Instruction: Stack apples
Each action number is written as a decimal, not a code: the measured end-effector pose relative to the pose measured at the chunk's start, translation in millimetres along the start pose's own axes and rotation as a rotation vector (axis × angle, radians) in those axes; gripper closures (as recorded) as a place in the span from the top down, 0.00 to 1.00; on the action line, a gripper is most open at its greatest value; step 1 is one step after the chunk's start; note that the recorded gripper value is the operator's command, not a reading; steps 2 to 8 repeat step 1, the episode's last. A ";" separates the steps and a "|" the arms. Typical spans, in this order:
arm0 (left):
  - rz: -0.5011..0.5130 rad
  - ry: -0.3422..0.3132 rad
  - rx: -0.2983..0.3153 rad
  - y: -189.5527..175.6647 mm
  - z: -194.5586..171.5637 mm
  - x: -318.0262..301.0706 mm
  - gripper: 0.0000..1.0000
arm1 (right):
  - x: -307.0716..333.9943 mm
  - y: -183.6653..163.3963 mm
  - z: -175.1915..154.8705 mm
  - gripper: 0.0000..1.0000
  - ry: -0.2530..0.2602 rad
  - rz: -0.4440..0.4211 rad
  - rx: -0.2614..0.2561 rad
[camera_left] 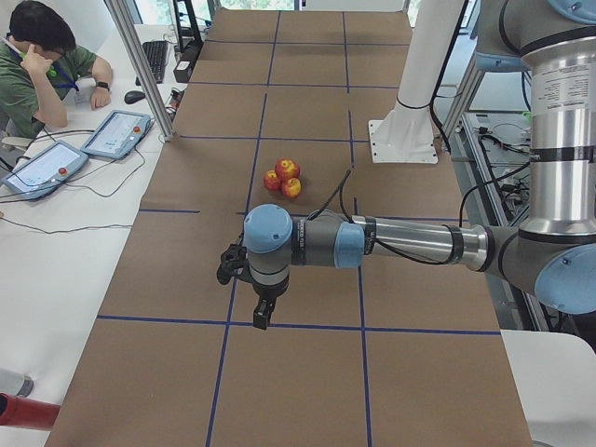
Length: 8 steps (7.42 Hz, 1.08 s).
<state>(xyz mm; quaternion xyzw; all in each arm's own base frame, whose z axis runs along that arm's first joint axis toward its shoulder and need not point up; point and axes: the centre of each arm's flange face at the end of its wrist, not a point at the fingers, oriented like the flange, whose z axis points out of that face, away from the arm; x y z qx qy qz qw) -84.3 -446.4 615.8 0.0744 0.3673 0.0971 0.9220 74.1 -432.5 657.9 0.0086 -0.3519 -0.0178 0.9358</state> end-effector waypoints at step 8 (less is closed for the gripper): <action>0.000 0.001 0.000 0.0 0.1 0.0 1.00 | 0.0 0.0 0.0 1.00 0.000 0.000 0.000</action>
